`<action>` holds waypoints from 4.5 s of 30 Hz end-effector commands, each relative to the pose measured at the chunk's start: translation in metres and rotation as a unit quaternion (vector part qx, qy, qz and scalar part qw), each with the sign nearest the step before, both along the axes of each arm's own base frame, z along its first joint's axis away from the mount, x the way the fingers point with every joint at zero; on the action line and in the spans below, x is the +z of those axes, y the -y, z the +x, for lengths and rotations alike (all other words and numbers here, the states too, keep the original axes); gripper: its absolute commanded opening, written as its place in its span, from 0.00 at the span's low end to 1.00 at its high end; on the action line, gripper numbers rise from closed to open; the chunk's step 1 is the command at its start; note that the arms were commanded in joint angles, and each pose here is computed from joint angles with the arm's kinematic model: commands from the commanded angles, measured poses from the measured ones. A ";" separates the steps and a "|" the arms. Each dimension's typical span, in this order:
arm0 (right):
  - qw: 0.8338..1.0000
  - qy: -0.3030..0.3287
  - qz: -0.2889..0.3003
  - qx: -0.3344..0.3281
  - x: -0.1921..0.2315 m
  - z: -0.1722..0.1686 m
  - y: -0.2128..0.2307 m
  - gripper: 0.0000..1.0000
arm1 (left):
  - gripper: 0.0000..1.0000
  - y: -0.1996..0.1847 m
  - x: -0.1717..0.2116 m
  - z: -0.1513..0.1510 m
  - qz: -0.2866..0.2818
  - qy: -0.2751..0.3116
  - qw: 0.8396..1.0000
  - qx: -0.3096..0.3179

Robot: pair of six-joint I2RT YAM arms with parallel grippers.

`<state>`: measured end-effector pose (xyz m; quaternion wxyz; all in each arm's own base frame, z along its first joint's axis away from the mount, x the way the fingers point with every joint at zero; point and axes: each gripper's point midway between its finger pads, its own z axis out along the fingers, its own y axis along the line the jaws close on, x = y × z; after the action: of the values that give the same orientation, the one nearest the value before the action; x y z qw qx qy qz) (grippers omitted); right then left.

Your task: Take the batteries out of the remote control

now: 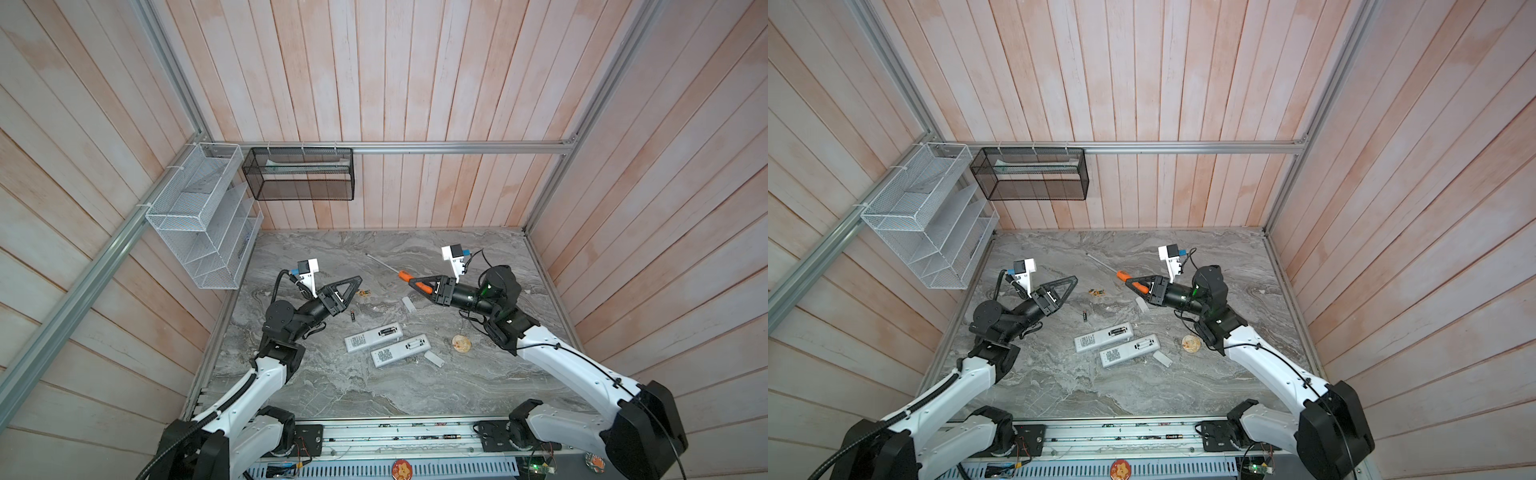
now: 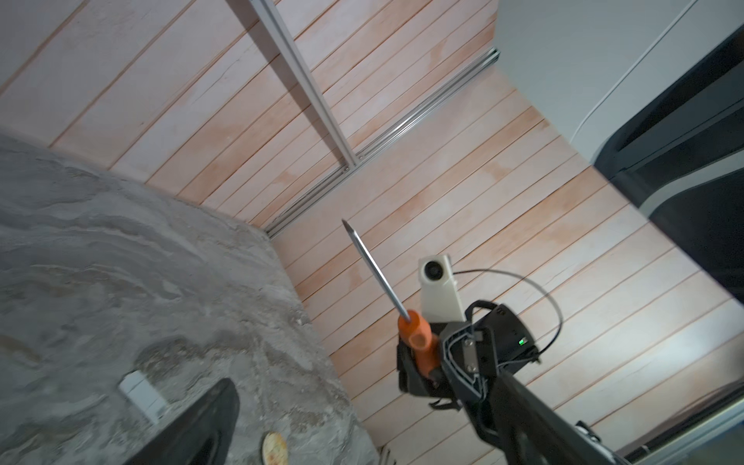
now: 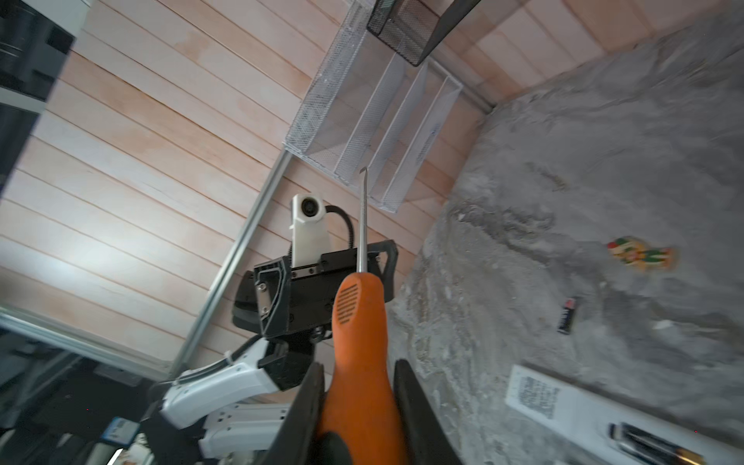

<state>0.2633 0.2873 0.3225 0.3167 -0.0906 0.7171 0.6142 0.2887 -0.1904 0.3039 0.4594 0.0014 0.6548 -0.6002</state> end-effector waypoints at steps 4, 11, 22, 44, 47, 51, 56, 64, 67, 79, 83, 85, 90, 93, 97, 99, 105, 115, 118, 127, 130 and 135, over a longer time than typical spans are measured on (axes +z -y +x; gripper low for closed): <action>0.960 0.019 -0.260 -0.104 -0.066 0.020 0.050 0.00 | 1.00 -0.009 -0.067 0.002 0.176 -0.119 0.977 0.016; 0.925 0.039 -0.357 -0.124 -0.079 0.024 0.076 0.00 | 1.00 -0.028 -0.092 0.008 0.281 -0.159 0.945 0.055; 0.902 0.058 -0.410 -0.123 -0.077 0.022 0.090 0.00 | 1.00 -0.013 -0.127 0.000 0.443 -0.200 0.874 -0.007; 0.925 0.064 -0.364 -0.090 -0.068 0.010 0.078 0.00 | 0.87 0.000 -0.210 -0.040 0.707 -0.050 0.672 -0.213; 0.929 0.060 -0.356 -0.084 -0.069 0.009 0.074 0.00 | 0.86 0.013 -0.206 -0.048 0.689 0.009 0.678 -0.257; 0.931 0.056 -0.350 -0.081 -0.069 0.011 0.071 0.00 | 0.85 0.016 -0.213 -0.049 0.696 0.047 0.655 -0.291; 0.932 0.055 -0.348 -0.080 -0.070 0.011 0.070 0.00 | 0.82 0.012 -0.234 -0.046 0.712 0.044 0.617 -0.332; 0.934 0.052 -0.345 -0.080 -0.072 0.008 0.071 0.00 | 0.75 0.006 -0.253 -0.030 0.712 0.035 0.610 -0.346; 0.934 0.049 -0.346 -0.078 -0.074 0.009 0.070 0.00 | 0.73 0.004 -0.257 -0.027 0.719 0.037 0.600 -0.349; 0.934 0.049 -0.344 -0.076 -0.069 0.013 0.067 0.00 | 0.65 -0.003 -0.279 -0.016 0.738 0.030 0.579 -0.346; 0.933 0.049 -0.347 -0.076 -0.067 0.012 0.068 0.00 | 0.61 -0.004 -0.288 -0.018 0.739 0.024 0.574 -0.353; 0.933 0.048 -0.347 -0.076 -0.065 0.012 0.068 0.00 | 0.58 -0.004 -0.291 -0.019 0.742 0.024 0.570 -0.352; 0.935 0.043 -0.346 -0.060 -0.061 0.009 0.064 0.00 | 0.40 -0.003 -0.293 -0.020 0.741 0.034 0.578 -0.341; 0.934 0.039 -0.352 -0.049 -0.059 0.008 0.063 0.00 | 0.32 -0.001 -0.290 -0.017 0.740 0.042 0.584 -0.331; 0.934 0.037 -0.354 -0.040 -0.053 0.006 0.062 0.00 | 0.26 0.004 -0.281 -0.015 0.740 0.061 0.587 -0.323; 0.934 0.034 -0.353 -0.032 -0.051 0.004 0.060 0.00 | 0.23 0.004 -0.278 -0.012 0.748 0.073 0.582 -0.311; 0.929 -0.025 -0.370 0.023 -0.073 -0.011 0.055 0.00 | 0.20 0.009 -0.271 -0.008 0.773 0.127 0.556 -0.278; 0.908 -0.118 -0.380 0.131 -0.137 -0.055 0.053 0.00 | 0.14 0.007 -0.269 -0.008 0.798 0.151 0.520 -0.266; 0.905 -0.122 -0.387 0.131 -0.145 -0.059 0.057 0.00 | 0.12 0.006 -0.268 -0.008 0.800 0.154 0.517 -0.264; 0.898 -0.119 -0.409 0.110 -0.167 -0.054 0.064 0.00 | 0.08 0.009 -0.271 -0.012 0.800 0.163 0.510 -0.270; 0.899 -0.094 -0.418 0.094 -0.166 -0.043 0.065 0.00 | 0.07 0.011 -0.269 -0.013 0.798 0.169 0.511 -0.272; 0.895 -0.022 -0.441 0.071 -0.163 -0.029 0.062 0.00 | 0.06 0.012 -0.271 -0.017 0.794 0.172 0.512 -0.278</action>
<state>0.2226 0.2244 0.1530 0.1283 -0.2283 0.9230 0.2817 0.2736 -0.1972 0.0284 0.1657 0.6433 0.7415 0.0941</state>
